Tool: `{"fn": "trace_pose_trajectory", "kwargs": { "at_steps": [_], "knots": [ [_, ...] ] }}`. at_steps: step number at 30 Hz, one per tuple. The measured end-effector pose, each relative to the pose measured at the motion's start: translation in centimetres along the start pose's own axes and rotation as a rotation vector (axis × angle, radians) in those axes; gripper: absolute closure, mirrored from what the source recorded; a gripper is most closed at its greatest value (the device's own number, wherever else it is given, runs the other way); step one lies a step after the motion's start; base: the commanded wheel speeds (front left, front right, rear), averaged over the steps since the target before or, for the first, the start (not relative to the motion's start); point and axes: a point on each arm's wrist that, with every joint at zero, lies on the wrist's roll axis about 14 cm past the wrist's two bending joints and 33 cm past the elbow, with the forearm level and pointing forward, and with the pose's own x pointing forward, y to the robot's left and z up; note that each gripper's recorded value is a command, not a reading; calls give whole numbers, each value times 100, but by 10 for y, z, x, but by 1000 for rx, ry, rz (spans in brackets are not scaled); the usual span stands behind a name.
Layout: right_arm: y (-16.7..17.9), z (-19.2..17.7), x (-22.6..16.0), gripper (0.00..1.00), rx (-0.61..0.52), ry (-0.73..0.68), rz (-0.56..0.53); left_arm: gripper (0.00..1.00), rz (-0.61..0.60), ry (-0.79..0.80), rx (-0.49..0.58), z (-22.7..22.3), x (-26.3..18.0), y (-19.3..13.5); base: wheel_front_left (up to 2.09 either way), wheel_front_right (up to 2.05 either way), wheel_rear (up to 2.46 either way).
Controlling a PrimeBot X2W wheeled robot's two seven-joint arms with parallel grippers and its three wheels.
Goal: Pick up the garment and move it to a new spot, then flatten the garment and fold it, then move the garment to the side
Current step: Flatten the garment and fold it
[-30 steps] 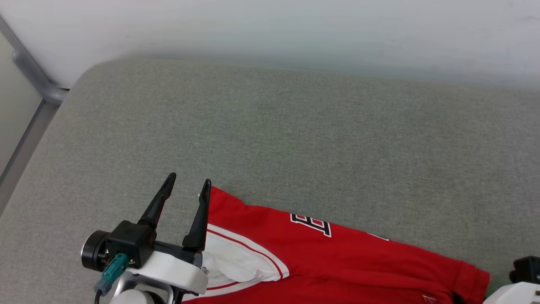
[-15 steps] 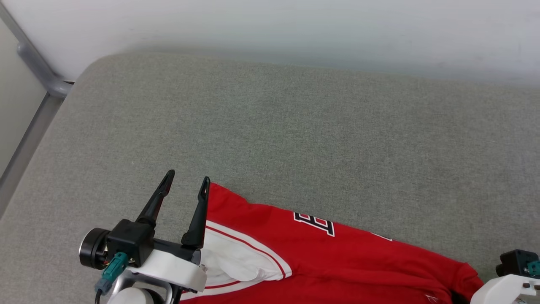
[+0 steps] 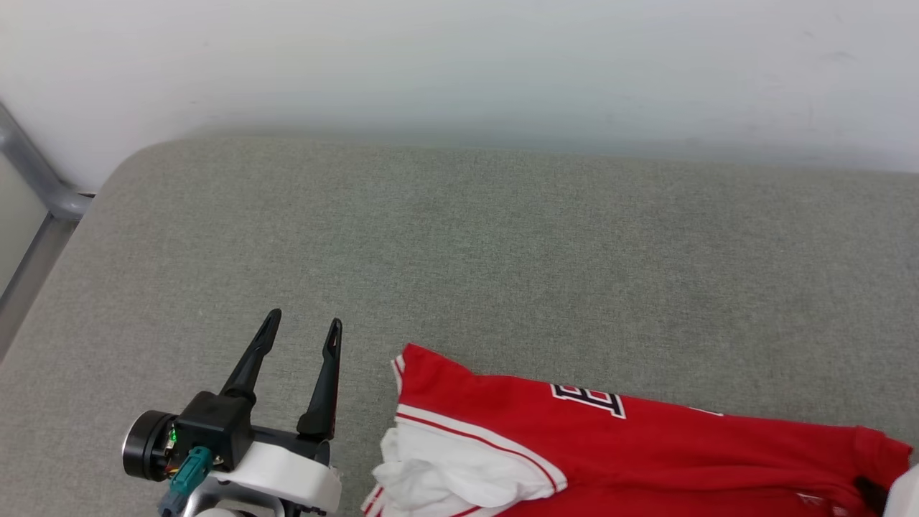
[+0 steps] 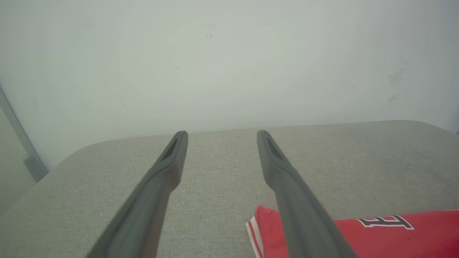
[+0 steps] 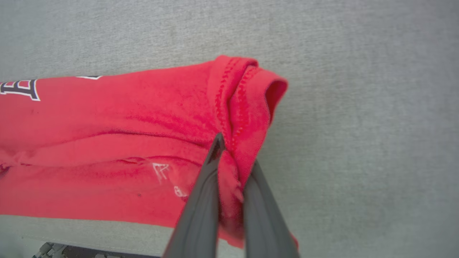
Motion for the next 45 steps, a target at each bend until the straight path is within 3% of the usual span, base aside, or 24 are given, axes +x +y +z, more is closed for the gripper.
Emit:
{"fn": "trace_pose_trajectory", "kwargs": {
  "at_steps": [6,10,17,20,23,26,32,36,43,44,45],
  "knots": [
    [-46,10,-20,100,66,-36,-116,0,-11,-2,-5,1,-3,-5,0,0,0],
    [-41,0,-25,100,148,6,-80,0,-11,0,-15,1,-7,-7,0,0,0],
    [34,-15,-26,100,377,140,289,0,-9,6,-27,2,-13,-7,0,0,0],
    [66,-12,-29,100,479,177,499,0,-3,14,-29,1,-15,-6,0,0,0],
    [106,-17,-30,100,552,239,691,0,7,21,-27,0,-18,-3,0,0,0],
    [141,-19,-30,100,585,277,816,0,13,28,-29,0,-21,-1,0,0,0],
    [213,-13,-28,100,581,339,1003,0,23,26,-22,1,-15,6,0,0,0],
    [253,-13,-25,100,556,383,1073,0,32,32,-20,-2,-10,11,0,0,0],
    [284,-30,4,100,446,425,1008,0,55,54,-26,-13,-2,17,0,0,0],
    [292,-39,11,0,424,462,999,0,59,68,-28,-19,1,20,0,0,0],
    [298,-39,14,0,428,470,1008,0,60,81,-27,-25,4,21,0,0,0]
  ]
}}
